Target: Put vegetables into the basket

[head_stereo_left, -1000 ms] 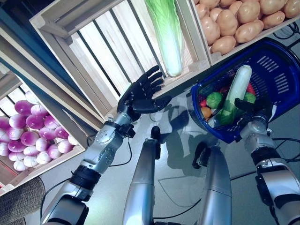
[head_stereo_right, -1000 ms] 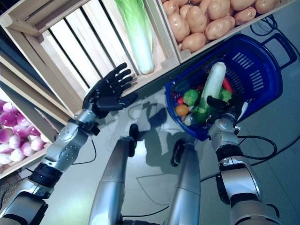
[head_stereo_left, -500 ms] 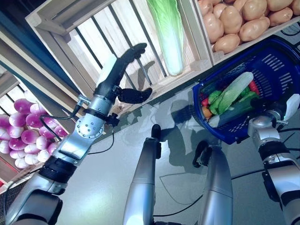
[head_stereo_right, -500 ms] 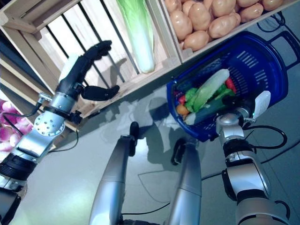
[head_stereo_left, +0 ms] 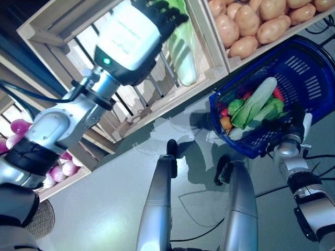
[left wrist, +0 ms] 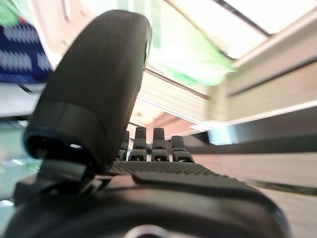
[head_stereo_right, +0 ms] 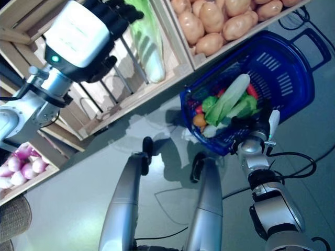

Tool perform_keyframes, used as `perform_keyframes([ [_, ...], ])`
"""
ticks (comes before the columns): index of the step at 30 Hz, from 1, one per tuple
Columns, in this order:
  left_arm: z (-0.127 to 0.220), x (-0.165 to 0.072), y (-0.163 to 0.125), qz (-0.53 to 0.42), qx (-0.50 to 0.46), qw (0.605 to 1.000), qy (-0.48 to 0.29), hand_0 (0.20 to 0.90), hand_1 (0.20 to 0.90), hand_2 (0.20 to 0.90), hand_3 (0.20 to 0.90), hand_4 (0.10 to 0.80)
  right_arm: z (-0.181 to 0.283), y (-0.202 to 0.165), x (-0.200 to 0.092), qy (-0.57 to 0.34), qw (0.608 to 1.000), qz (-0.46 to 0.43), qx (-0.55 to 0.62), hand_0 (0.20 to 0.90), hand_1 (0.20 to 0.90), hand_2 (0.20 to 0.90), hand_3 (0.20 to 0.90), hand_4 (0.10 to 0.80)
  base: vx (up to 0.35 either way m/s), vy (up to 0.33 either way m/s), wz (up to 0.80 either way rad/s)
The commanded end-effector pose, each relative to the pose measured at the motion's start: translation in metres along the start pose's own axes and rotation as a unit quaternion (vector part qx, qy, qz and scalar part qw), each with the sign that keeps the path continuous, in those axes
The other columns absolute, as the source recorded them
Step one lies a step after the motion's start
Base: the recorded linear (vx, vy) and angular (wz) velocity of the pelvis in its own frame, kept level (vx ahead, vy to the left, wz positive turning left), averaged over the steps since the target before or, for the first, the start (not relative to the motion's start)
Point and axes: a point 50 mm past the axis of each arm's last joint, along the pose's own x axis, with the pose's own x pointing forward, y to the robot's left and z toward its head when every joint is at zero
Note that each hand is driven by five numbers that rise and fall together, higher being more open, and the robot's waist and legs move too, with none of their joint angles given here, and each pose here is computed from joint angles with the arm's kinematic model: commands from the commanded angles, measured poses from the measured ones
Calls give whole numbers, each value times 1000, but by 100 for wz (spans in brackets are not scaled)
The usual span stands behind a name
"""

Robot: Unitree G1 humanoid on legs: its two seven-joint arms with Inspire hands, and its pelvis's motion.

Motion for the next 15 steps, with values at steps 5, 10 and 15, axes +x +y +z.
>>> perform_keyframes([
  [5,-7,29,14,136,58,988,-52,900,900,900,900,800,39,-7,6,-90,994,14,53,900,900,900,900,800,19,42,-6],
  [10,-11,24,-10,72,63,994,-47,900,900,900,900,800,51,-7,8,-101,993,14,65,900,900,900,900,800,-15,42,-14],
  [15,-24,10,-30,-4,89,996,-10,900,900,900,900,800,54,-11,10,-103,992,11,70,900,900,900,900,800,-19,47,-5],
])
